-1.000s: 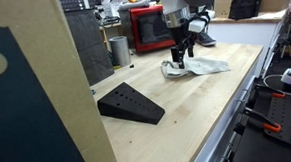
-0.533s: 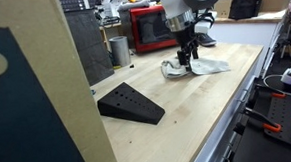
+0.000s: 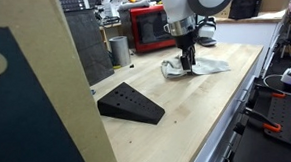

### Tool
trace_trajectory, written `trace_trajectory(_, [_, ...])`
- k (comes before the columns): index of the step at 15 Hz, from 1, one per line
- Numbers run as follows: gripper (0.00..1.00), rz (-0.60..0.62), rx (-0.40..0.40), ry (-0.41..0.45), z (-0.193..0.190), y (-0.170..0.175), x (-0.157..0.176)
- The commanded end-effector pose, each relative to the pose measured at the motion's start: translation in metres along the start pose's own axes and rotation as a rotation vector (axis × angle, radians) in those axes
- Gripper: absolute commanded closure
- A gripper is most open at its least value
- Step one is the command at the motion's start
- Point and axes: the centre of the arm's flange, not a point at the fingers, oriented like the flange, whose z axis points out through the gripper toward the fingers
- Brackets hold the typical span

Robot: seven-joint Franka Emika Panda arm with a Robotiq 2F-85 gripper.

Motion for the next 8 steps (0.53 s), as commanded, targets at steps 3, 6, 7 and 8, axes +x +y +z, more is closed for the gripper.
trace_trajectory(3, [0.64,-0.076,-0.015,0.073,-0.007,-0.014,-0.009])
trace_trajectory(6, [0.86,-0.061,-0.006,0.077,-0.015,-0.013,-0.006])
trace_trajectory(7, [0.95,-0.053,-0.004,0.081,-0.017,-0.012,-0.005])
trace_trajectory(8, [0.99,-0.045,-0.002,0.086,-0.02,-0.011,-0.003])
